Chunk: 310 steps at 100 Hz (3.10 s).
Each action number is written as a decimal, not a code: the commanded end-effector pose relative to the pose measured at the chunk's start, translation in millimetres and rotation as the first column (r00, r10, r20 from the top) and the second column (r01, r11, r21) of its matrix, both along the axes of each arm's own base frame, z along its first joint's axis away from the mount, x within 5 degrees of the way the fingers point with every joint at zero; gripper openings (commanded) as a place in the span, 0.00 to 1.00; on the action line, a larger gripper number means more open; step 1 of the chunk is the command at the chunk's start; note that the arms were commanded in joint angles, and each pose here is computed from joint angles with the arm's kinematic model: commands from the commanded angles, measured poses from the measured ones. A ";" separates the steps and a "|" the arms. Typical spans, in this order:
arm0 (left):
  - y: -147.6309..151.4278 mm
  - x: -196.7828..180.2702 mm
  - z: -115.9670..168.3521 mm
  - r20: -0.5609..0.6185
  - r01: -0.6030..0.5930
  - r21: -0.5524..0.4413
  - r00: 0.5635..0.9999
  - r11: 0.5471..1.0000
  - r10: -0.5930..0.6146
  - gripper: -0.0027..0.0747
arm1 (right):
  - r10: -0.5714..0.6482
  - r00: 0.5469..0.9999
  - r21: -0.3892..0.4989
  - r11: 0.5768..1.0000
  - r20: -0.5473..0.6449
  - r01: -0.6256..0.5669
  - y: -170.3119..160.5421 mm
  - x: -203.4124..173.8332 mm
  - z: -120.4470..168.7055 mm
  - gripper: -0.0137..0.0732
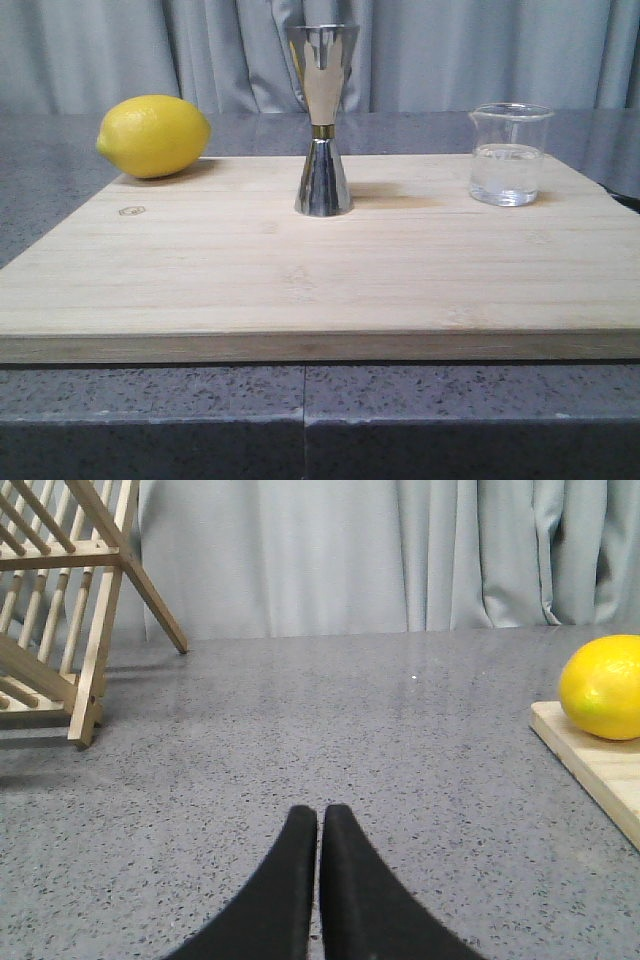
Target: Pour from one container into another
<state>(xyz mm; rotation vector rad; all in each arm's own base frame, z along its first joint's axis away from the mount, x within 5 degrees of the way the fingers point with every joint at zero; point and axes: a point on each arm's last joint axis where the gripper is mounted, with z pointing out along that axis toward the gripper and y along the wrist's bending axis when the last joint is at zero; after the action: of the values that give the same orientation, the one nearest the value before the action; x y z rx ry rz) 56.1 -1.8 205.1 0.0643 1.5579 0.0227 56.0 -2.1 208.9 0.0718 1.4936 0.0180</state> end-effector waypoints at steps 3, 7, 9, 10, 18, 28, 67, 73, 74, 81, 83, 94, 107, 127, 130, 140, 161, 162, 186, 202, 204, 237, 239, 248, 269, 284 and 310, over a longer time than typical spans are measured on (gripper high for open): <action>0.9 -0.7 -1.1 0.072 -0.010 -0.017 0.997 1.000 0.012 0.01 | -0.007 0.997 -0.017 1.000 0.081 0.008 -0.1 -2.0 4.1 0.07; 0.9 -0.7 -1.1 0.072 -0.010 -0.017 0.997 1.000 0.012 0.01 | -0.007 0.997 -0.017 1.000 0.081 0.008 -0.1 -2.0 4.1 0.07; 0.9 -0.7 -1.1 0.072 -0.010 -0.017 0.997 1.000 0.012 0.01 | -0.007 0.997 -0.017 1.000 0.081 0.008 -0.1 -2.0 4.1 0.07; 0.9 -0.7 -1.1 0.072 -0.010 -0.017 0.997 1.000 0.012 0.01 | -0.007 0.997 -0.017 1.000 0.081 0.008 -0.1 -2.0 4.1 0.07; 0.9 -0.7 -1.1 0.072 -0.010 -0.017 0.997 1.000 0.012 0.01 | -0.007 0.997 -0.017 1.000 0.081 0.008 -0.1 -2.0 4.1 0.07; 0.9 -0.7 -1.1 0.072 -0.010 -0.017 0.997 1.000 0.012 0.01 | -0.007 0.997 -0.017 1.000 0.081 0.008 -0.1 -2.0 4.1 0.07; 0.9 -0.7 -1.1 0.072 -0.010 -0.017 0.997 1.000 0.012 0.01 | -0.007 0.997 -0.017 1.000 0.081 0.008 -0.1 -2.0 4.1 0.07; 0.9 -0.7 -1.1 0.072 -0.010 -0.017 0.997 1.000 0.012 0.01 | -0.007 0.997 -0.017 1.000 0.081 0.008 -0.1 -2.0 4.1 0.07; 0.9 -0.7 -1.1 0.072 -0.010 -0.017 0.997 1.000 0.012 0.01 | -0.007 0.997 -0.017 1.000 0.081 0.008 -0.1 -2.0 4.1 0.07; 1.0 -0.8 -0.5 0.079 -0.011 -0.017 0.997 1.000 0.012 0.01 | -0.007 0.997 -0.017 1.000 0.081 0.008 -0.1 -2.0 4.1 0.07; 1.0 -0.8 -0.2 0.082 -0.011 -0.017 0.997 1.000 0.013 0.01 | -0.006 0.996 -0.018 1.000 0.085 0.008 -0.1 -2.0 4.5 0.07; 1.3 -1.0 1.6 0.101 -0.009 -0.060 0.995 0.998 0.015 0.01 | -0.006 0.994 -0.018 1.000 0.107 0.008 0.0 -2.4 6.5 0.07; 1.9 -1.6 5.9 0.128 -0.006 -0.112 0.992 0.994 0.021 0.01 | -0.005 0.993 -0.019 1.000 0.116 0.008 0.0 -2.7 8.2 0.07; 1.8 -6.1 27.6 0.178 0.009 -0.151 0.984 0.988 0.018 0.01 | -0.007 0.988 -0.022 1.000 0.151 0.010 0.1 -7.8 30.7 0.07; 1.5 -7.3 32.1 0.183 0.013 -0.151 0.983 0.988 0.015 0.01 | -0.007 0.988 -0.023 1.000 0.157 0.011 0.1 -9.6 37.2 0.07; 0.8 -12.6 52.5 0.212 0.026 -0.149 0.977 0.989 0.007 0.01 | -0.011 0.991 -0.022 1.000 0.131 0.014 0.0 -13.2 53.6 0.07; -2.3 -15.5 89.5 0.148 0.049 -0.141 0.989 0.989 -0.028 0.01 | -0.032 0.998 -0.074 0.997 0.056 0.036 -1.5 -14.7 90.4 0.07; -2.5 -14.7 90.4 0.139 0.050 -0.141 0.990 0.989 -0.030 0.01 | -0.033 0.998 -0.076 0.996 0.053 0.037 -1.6 -14.6 91.4 0.07; -5.6 -6.1 123.5 0.020 0.065 -0.132 0.998 0.989 -0.063 0.01 | -0.069 0.998 -0.187 0.980 -0.008 0.066 -4.3 -8.8 129.4 0.07; -5.0 -3.5 130.5 0.046 0.061 -0.133 0.997 0.989 -0.056 0.01 | -0.065 0.998 -0.194 0.979 0.022 0.069 -4.0 -6.1 141.3 0.07; -5.0 -3.5 130.5 0.046 0.061 -0.133 0.997 0.989 -0.056 0.01 | -0.064 0.997 -0.194 0.978 0.032 0.069 -3.9 -6.1 142.1 0.07; -5.1 -3.5 130.5 0.046 0.062 -0.135 0.997 0.989 -0.056 0.01 | -0.054 0.995 -0.192 0.979 0.085 0.070 -3.0 -6.5 146.5 0.07; -5.1 -3.5 130.5 0.046 0.062 -0.135 0.997 0.989 -0.056 0.01 | -0.054 0.995 -0.192 0.979 0.085 0.070 -3.0 -6.5 146.5 0.07; -5.1 -3.5 130.5 0.046 0.062 -0.135 0.997 0.989 -0.056 0.01 | -0.054 0.995 -0.192 0.979 0.085 0.070 -3.0 -6.5 146.5 0.07; -5.7 -3.5 130.6 0.046 0.070 -0.157 0.997 0.985 -0.063 0.01 | -0.058 0.997 -0.191 0.979 0.048 0.067 -3.4 -5.0 141.0 0.09; -5.4 -3.5 130.8 0.049 0.067 -0.153 0.997 0.986 -0.060 0.22 | -0.065 0.998 -0.188 0.980 -0.002 0.064 -4.1 -4.4 136.1 0.38; -5.5 -3.5 130.8 0.049 0.068 -0.157 0.997 0.985 -0.061 0.75 | -0.068 0.997 -0.187 0.980 -0.020 0.063 -4.4 -4.3 134.5 0.73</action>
<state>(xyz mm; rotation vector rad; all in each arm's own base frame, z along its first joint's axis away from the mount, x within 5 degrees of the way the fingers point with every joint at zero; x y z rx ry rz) 52.4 -8.7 318.7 0.0195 1.6032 -0.1403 49.6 -6.5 331.2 -0.0210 1.5799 -0.1581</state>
